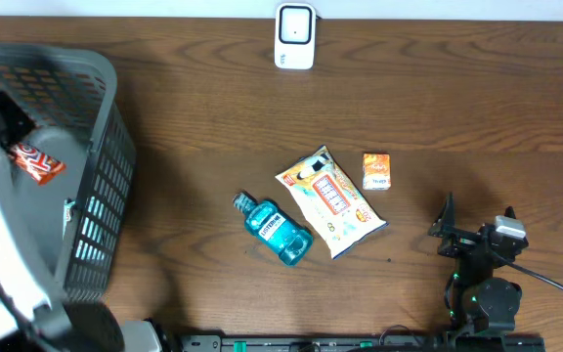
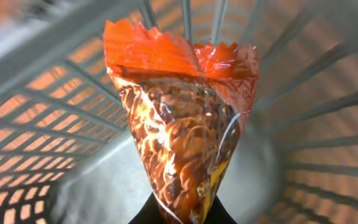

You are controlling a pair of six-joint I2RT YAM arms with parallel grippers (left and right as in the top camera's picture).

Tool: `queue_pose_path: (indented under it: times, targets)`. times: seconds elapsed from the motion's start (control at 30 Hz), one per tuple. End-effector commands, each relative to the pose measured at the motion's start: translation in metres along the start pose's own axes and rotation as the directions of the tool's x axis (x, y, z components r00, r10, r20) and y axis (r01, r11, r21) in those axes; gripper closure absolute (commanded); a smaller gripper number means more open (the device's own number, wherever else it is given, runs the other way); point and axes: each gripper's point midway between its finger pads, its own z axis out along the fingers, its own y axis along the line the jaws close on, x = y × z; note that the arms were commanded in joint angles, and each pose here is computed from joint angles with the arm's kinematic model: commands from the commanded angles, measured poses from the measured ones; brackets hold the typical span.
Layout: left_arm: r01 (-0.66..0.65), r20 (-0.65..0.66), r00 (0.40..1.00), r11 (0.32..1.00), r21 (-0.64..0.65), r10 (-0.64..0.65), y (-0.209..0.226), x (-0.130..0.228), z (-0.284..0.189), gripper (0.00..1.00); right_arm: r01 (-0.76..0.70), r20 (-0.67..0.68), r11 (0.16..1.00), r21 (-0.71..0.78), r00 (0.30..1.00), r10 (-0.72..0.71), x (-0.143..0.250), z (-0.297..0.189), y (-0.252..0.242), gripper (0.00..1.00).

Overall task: Scan the item barcode
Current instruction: 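Lift the chocolate bar out and carry it toward the scanner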

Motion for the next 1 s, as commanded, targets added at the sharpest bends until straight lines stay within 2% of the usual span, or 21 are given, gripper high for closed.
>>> queue_pose_path:
  times: [0.0, 0.1, 0.2, 0.43, 0.63, 0.7, 0.73, 0.87, 0.97]
  targets:
    - [0.103, 0.101, 0.987, 0.976, 0.19, -0.124, -0.018, -0.016, -0.056, 0.93, 0.009, 0.0, 1.0, 0.005, 1.0, -0.009, 0.0, 0.0, -0.001, 0.01]
    - [0.053, 0.13, 0.984, 0.901, 0.431, -0.12, -0.052, -0.014, -0.103, 0.93, 0.009, 0.0, 1.0, 0.005, 1.0, -0.009, 0.0, 0.0, -0.001, 0.01]
    - [-0.022, 0.138, 0.987, 0.801, 0.598, -0.076, -0.086, -0.002, -0.144, 0.93, 0.009, -0.001, 1.0, 0.005, 1.0, -0.009, 0.001, 0.0, -0.001, 0.01]
    - [-0.16, 0.111, 0.987, 0.646, 0.746, 0.116, -0.159, 0.049, -0.178, 0.92, 0.009, 0.0, 1.0, 0.005, 1.0, -0.009, 0.0, 0.0, -0.001, 0.01]
    - [-0.246, 0.047, 0.93, 0.523, 0.816, 0.365, -0.231, 0.122, -0.178, 0.92, 0.009, 0.0, 1.0, 0.005, 1.0, -0.009, 0.0, 0.0, -0.001, 0.01]
    - [-0.265, 0.02, 0.904, 0.524, 0.809, 0.427, -0.249, 0.144, -0.169, 0.93, 0.009, 0.0, 1.0, 0.005, 1.0, -0.009, 0.0, 0.0, -0.001, 0.01]
    - [-0.264, -0.005, 0.898, 0.549, 0.793, 0.44, -0.257, 0.152, -0.16, 0.93, 0.009, 0.0, 1.0, 0.005, 1.0, -0.009, 0.0, 0.0, -0.001, 0.01]
    - [-0.179, -0.168, 0.907, 0.716, 0.675, 0.385, -0.279, 0.179, -0.117, 0.93, 0.009, 0.0, 1.0, 0.005, 1.0, -0.009, 0.0, 0.0, -0.001, 0.01]
    - [-0.117, -0.294, 0.889, 0.795, 0.596, 0.351, -0.295, 0.209, -0.087, 0.92, 0.009, 0.0, 1.0, 0.005, 1.0, -0.009, 0.0, 0.0, -0.001, 0.01]
